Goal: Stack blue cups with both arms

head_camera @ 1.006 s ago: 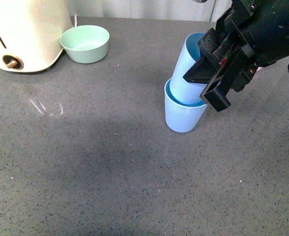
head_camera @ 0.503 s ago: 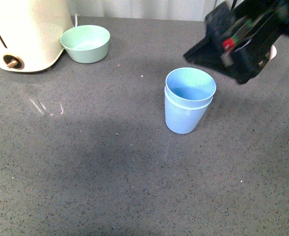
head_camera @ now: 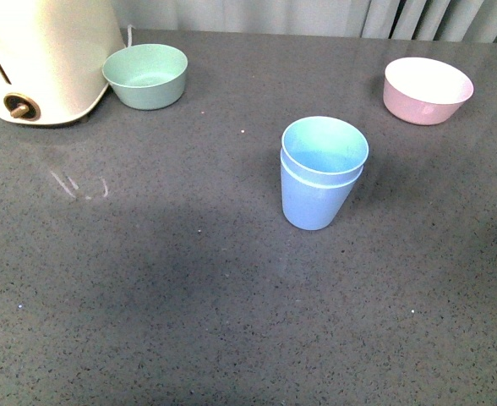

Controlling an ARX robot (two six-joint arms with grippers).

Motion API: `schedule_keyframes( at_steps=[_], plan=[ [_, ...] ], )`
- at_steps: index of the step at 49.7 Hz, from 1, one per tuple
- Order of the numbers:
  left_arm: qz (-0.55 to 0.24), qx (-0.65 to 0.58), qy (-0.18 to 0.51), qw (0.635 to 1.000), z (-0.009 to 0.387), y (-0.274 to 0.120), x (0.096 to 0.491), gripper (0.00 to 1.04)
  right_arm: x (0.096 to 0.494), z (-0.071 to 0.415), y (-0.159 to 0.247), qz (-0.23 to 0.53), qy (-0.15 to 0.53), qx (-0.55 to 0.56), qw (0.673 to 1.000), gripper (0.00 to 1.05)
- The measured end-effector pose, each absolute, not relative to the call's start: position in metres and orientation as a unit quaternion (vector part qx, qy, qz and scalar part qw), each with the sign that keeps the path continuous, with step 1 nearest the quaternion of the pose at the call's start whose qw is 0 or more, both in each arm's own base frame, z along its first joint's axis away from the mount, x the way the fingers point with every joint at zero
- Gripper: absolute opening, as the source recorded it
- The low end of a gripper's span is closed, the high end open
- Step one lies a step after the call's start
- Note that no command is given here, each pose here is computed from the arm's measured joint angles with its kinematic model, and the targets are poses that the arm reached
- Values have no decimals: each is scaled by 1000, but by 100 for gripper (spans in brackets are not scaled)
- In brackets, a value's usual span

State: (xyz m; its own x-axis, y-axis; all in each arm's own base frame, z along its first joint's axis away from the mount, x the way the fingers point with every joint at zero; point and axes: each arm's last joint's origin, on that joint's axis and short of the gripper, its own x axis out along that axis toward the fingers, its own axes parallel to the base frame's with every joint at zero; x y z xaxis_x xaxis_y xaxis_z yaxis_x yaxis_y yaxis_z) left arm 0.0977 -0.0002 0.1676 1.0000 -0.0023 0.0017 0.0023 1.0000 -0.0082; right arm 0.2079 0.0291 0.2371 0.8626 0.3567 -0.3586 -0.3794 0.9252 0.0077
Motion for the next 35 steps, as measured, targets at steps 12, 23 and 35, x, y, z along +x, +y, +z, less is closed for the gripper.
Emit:
schedule_keyframes(
  at_steps=[12, 23, 35],
  plan=[
    [-1, -4, -1, 1000, 168, 0, 98, 96, 206, 235, 28, 176, 178, -18, 968, 95],
    [-1, -4, -1, 1000, 168, 0, 98, 96, 181, 214, 17, 1, 1, -7, 1000, 52],
    [-1, -4, -1, 1000, 168, 0, 98, 96, 160, 194, 4, 10, 4, -7, 1000, 7]
  ],
)
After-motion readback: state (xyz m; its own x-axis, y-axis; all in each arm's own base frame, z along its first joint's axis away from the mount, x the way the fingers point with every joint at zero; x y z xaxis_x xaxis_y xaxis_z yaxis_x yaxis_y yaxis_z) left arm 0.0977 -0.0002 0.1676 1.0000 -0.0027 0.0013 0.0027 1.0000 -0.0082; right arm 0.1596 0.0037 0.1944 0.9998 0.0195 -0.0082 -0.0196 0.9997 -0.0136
